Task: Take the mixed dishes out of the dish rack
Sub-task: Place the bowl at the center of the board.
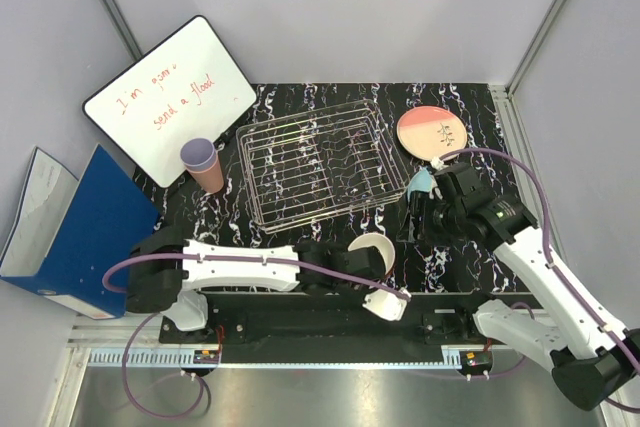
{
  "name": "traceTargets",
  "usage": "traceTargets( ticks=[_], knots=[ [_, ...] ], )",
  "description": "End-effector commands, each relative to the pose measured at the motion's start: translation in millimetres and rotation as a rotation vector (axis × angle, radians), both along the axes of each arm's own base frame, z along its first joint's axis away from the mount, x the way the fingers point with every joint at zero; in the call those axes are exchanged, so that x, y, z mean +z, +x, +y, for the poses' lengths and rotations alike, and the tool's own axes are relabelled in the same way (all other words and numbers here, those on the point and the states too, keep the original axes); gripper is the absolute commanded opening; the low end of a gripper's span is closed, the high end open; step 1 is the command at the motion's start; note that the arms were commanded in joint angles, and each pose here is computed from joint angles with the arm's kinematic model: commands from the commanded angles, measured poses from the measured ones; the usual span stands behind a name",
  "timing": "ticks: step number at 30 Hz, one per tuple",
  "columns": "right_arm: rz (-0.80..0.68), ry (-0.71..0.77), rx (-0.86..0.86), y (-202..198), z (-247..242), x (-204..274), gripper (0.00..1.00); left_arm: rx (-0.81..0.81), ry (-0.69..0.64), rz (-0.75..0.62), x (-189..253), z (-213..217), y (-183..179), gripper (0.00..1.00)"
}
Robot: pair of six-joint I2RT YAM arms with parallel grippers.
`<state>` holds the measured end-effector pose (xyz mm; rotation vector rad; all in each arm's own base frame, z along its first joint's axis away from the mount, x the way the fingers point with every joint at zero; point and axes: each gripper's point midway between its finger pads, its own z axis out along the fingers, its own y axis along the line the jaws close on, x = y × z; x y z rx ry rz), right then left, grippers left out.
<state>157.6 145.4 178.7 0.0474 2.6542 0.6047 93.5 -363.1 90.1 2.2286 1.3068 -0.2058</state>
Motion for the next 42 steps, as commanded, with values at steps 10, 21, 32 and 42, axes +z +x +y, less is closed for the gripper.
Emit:
traceTargets(
  ticks=[10, 21, 32, 42],
  knots=[
    [0.077, 0.010, 0.086, -5, 52, -23, 0.62, -0.028, -0.204, -0.059, 58, -23, 5, 0.00],
    [0.105, -0.022, 0.089, -6, 59, -46, 0.09, -0.004, -0.215, -0.076, 64, -19, 8, 0.00],
    [0.119, -0.041, 0.065, -4, 57, -65, 0.00, 0.046, -0.266, -0.086, 83, -14, 12, 0.00],
    [0.009, -0.039, 0.017, 10, 50, -33, 0.00, 0.292, -0.261, -0.193, 85, -11, 47, 0.86]
  ],
)
